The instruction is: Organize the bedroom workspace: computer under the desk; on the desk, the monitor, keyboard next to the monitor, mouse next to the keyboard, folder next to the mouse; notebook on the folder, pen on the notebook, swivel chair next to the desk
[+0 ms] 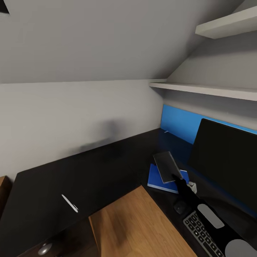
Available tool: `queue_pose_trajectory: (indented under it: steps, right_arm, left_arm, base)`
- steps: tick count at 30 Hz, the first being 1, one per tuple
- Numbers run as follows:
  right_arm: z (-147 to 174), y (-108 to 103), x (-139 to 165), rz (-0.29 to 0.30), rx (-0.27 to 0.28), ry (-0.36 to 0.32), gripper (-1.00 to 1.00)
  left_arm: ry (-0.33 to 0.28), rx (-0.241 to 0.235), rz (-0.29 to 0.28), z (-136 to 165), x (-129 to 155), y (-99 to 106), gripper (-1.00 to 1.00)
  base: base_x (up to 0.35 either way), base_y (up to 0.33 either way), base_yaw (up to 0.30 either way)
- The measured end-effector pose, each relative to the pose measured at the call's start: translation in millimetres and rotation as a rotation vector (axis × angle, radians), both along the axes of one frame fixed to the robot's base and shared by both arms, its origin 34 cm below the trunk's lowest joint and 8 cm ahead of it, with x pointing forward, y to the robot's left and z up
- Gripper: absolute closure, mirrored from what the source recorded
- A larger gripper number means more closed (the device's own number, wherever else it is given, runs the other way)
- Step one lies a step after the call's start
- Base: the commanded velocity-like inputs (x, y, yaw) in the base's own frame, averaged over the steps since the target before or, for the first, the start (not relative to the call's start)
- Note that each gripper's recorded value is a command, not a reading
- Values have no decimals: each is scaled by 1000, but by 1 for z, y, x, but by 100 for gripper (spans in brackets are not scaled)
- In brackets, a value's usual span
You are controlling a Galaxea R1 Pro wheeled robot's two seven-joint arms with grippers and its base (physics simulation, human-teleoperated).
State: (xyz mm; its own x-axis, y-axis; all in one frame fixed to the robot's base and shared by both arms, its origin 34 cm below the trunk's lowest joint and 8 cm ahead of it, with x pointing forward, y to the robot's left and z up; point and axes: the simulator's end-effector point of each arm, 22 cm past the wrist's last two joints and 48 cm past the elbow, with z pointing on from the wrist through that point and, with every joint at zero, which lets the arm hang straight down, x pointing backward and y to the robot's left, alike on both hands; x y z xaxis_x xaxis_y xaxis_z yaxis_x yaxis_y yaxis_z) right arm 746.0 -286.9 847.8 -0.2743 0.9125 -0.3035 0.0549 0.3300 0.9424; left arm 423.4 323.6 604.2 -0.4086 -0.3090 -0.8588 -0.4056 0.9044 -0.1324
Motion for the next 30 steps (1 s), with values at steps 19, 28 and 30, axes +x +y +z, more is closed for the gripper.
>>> queue_pose_trajectory:
  steps: [19, 28, 30]
  right_arm:
    - [-38, -25, -7, -86, 4, 151, 100]
    - [-38, -26, -7, -87, 6, 152, 100]
    - [-38, -26, -7, -86, 7, 153, 100]
  left_arm:
    - [2, 0, 8, 0, -1, 0, -100]
    - [0, -3, -1, 0, 0, -2, -100]
    - [1, -2, 1, 0, 0, -2, -100]
  base:
    - [6, 0, 0]
    - [0, 0, 0]
    - [0, 0, 0]
